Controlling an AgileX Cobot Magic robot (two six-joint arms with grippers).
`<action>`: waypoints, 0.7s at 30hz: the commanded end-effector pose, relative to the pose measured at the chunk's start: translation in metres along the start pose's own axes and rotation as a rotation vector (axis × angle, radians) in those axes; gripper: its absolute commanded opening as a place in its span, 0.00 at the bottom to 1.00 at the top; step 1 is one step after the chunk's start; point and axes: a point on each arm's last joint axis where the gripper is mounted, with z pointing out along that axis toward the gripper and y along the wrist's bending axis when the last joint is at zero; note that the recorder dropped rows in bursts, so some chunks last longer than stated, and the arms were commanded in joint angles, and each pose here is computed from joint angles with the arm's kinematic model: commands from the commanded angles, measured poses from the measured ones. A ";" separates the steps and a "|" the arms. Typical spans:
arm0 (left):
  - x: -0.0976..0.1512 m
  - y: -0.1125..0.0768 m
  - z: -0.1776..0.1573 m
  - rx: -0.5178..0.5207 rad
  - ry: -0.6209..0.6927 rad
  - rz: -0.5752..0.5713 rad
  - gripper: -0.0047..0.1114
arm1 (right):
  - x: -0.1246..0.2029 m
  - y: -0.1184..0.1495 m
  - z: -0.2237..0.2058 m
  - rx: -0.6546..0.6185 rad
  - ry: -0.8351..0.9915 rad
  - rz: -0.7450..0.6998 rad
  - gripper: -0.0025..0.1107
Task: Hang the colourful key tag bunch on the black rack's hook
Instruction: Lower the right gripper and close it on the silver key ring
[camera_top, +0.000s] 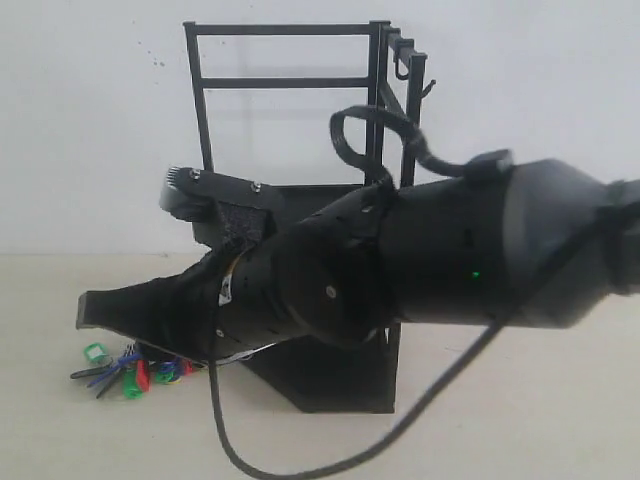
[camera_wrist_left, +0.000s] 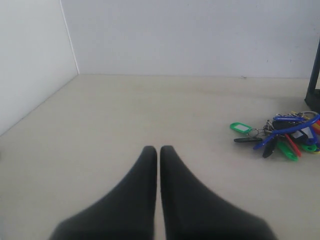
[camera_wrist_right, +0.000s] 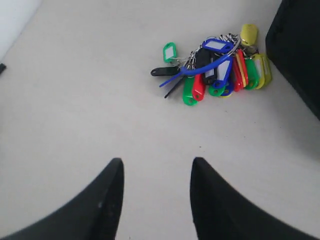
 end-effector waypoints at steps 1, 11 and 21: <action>-0.001 0.000 0.000 0.002 0.000 -0.005 0.08 | -0.016 -0.009 0.034 0.000 -0.015 0.140 0.39; -0.001 0.000 0.000 0.002 0.000 -0.005 0.08 | -0.026 -0.028 0.125 -0.023 -0.011 0.406 0.39; -0.001 0.000 0.000 0.002 0.000 -0.005 0.08 | -0.023 -0.045 0.171 -0.029 -0.055 0.487 0.39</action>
